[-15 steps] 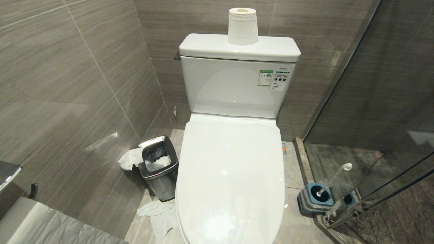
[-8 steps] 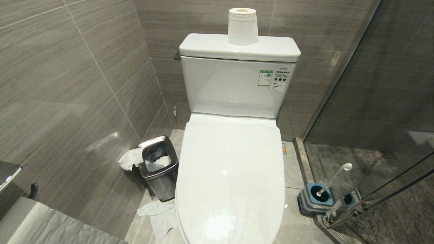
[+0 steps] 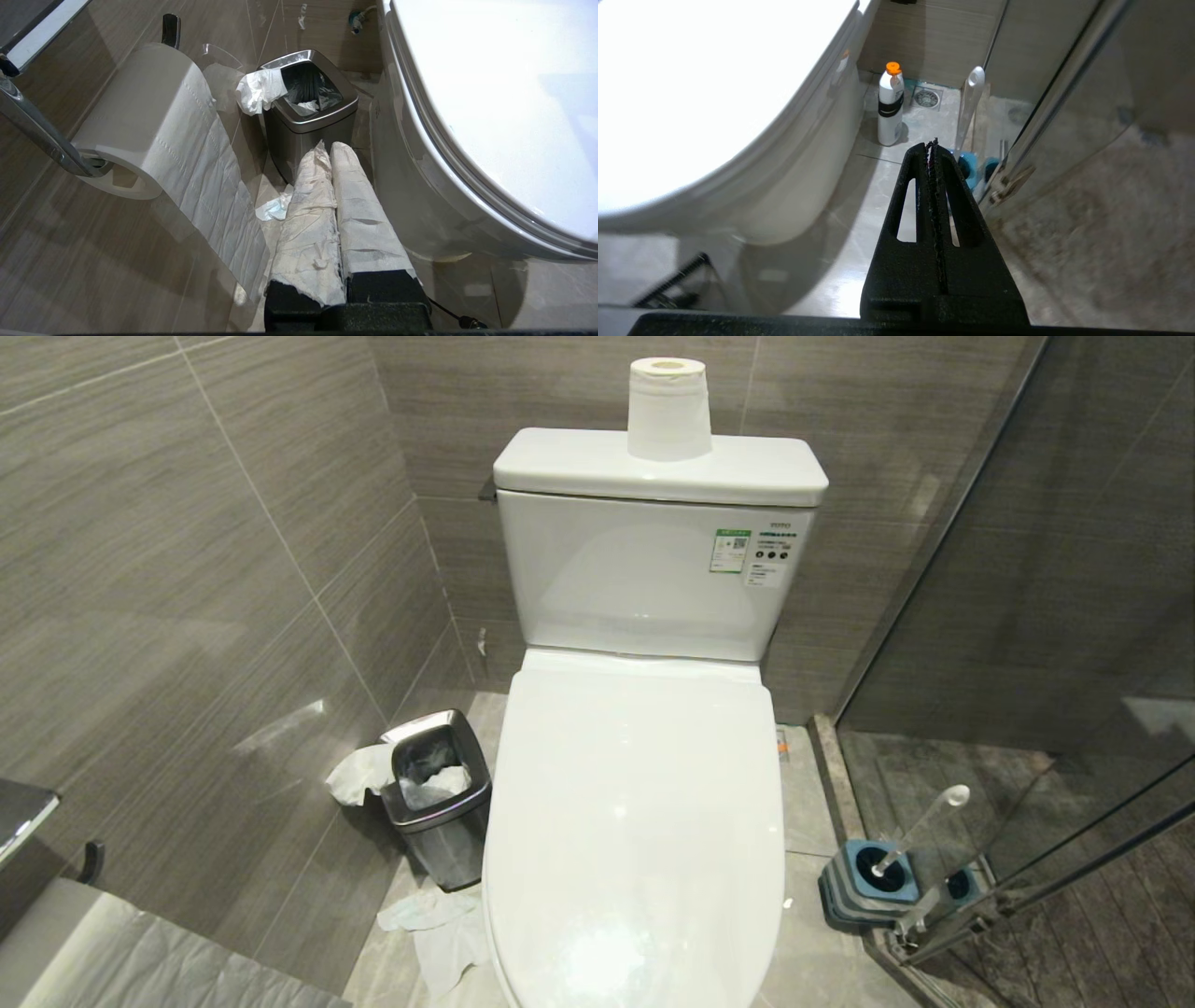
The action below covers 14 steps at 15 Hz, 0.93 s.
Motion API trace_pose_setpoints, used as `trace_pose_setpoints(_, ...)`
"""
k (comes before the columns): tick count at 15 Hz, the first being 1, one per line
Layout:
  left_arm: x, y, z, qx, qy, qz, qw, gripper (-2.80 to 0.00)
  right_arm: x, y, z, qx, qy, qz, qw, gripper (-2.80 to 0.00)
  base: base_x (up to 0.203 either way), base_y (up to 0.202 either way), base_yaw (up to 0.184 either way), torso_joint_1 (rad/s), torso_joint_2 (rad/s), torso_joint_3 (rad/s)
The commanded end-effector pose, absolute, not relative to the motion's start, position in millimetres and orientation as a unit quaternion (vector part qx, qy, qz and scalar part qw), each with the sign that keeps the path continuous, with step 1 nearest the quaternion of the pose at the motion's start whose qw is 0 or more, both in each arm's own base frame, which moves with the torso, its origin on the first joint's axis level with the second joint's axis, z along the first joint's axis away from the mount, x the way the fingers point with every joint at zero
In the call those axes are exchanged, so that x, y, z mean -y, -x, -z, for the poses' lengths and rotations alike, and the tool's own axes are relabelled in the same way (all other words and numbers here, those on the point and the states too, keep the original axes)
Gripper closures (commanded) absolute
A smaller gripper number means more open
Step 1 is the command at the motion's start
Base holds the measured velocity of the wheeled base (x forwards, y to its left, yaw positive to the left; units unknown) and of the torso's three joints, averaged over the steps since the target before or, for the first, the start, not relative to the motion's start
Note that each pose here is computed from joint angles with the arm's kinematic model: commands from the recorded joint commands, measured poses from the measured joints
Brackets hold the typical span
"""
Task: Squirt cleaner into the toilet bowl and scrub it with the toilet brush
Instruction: Use the left hand to lift the toilet lid slightly
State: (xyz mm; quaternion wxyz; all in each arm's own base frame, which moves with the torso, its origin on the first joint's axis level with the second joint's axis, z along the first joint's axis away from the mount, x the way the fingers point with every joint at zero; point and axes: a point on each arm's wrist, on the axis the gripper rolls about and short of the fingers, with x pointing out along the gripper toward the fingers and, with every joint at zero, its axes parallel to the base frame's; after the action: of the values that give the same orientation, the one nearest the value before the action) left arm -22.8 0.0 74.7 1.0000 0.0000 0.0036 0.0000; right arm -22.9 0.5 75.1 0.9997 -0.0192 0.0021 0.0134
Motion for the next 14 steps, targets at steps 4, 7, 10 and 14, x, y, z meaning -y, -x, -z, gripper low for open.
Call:
trace_pose_setpoints(4, 0.0, 22.7, -74.7, -0.005, -0.001, 0.0, 1.0, 0.0, 0.2, 23.2, -76.1, -0.002, -0.017, 0.001, 1.0, 0.0, 0.0, 0.0, 0.0, 0.0, 0.0, 0.0)
trace_pose_setpoints(7, 0.0, 22.7, -74.7, -0.005, -0.001, 0.0, 1.0, 0.0, 0.3, 23.3, -76.2, -0.001, -0.022, 0.003, 1.0, 0.0, 0.0, 0.0, 0.0, 0.0, 0.0, 0.0)
trace_pose_setpoints(10, 0.0, 22.7, -74.7, -0.005, -0.001, 0.0, 1.0, 0.0, 0.4, 23.3, -76.2, -0.001, -0.025, 0.006, 1.0, 0.0, 0.0, 0.0, 0.0, 0.0, 0.0, 0.0)
trace_pose_setpoints(14, 0.0, 22.7, -74.7, -0.005, -0.001, 0.0, 1.0, 0.0, 0.4, 23.3, -76.2, -0.001, -0.025, 0.006, 1.0, 0.0, 0.0, 0.0, 0.0, 0.0, 0.0, 0.0)
